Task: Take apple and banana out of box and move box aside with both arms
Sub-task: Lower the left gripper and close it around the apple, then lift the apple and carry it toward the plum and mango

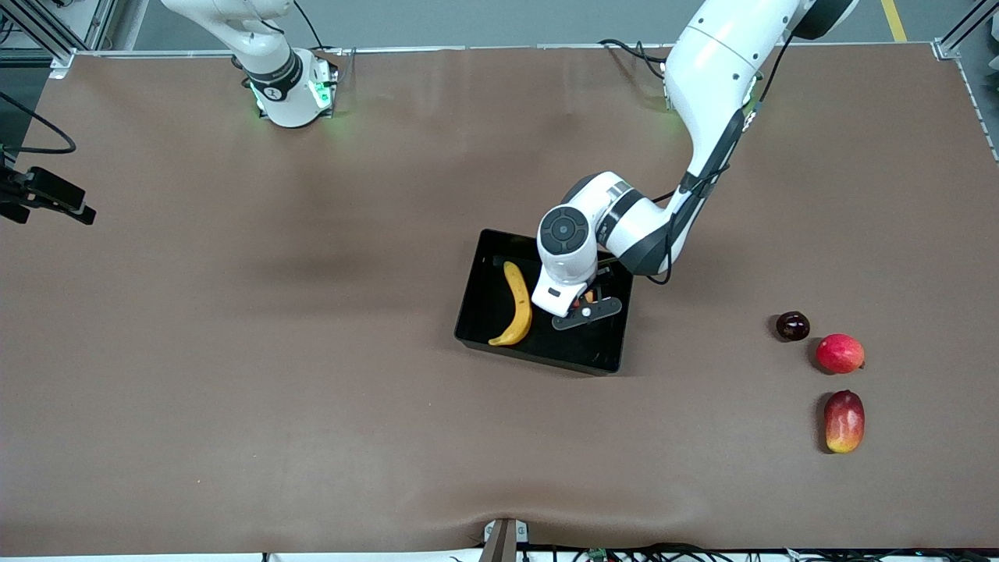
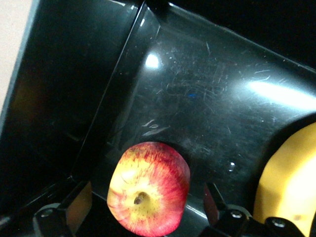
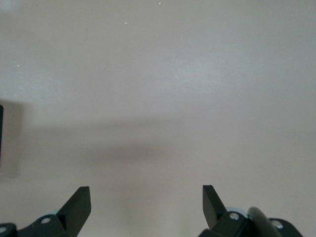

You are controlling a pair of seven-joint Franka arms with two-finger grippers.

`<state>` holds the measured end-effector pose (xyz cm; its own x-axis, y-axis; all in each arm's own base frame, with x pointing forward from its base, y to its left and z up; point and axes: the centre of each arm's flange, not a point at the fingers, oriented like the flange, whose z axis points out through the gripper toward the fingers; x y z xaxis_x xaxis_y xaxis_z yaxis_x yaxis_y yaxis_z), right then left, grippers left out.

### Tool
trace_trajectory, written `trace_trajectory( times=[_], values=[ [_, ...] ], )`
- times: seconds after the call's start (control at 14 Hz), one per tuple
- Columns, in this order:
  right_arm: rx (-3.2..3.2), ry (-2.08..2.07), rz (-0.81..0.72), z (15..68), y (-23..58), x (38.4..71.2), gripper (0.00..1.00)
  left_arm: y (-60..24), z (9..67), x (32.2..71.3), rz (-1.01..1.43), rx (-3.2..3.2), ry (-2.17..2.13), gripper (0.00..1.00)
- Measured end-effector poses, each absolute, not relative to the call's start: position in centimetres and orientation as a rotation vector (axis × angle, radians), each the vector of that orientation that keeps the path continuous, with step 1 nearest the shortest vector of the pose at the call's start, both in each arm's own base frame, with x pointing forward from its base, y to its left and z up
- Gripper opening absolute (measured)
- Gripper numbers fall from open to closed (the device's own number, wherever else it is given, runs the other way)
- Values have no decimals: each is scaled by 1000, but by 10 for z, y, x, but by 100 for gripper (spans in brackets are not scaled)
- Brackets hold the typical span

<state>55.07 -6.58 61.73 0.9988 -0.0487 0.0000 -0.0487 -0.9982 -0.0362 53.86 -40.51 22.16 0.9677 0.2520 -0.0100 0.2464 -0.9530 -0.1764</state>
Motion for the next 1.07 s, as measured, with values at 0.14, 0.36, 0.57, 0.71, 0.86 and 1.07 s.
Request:
trace_trajectory(
  times=[0.14, 0.36, 0.57, 0.71, 0.86, 1.07],
  values=[
    [-3104, 76, 5, 615, -66, 552, 100, -404, 216, 537, 60, -2937, -373, 100],
    [-3104, 75, 8, 614, -66, 552, 100, -405, 205, 535, 76, -2933, -369, 94],
    [-3104, 72, 8, 614, -65, 553, 100, -406, 203, 536, 71, -2941, -368, 67],
    [-3104, 71, 8, 614, -64, 553, 100, -409, 209, 540, 56, -2951, -373, 67],
    [-3104, 71, 8, 614, -64, 553, 100, -413, 227, 549, 20, -2970, -385, 67],
    [-3104, 70, 8, 614, -64, 553, 100, -415, 280, 561, -51, -2992, -409, 67]
  ],
)
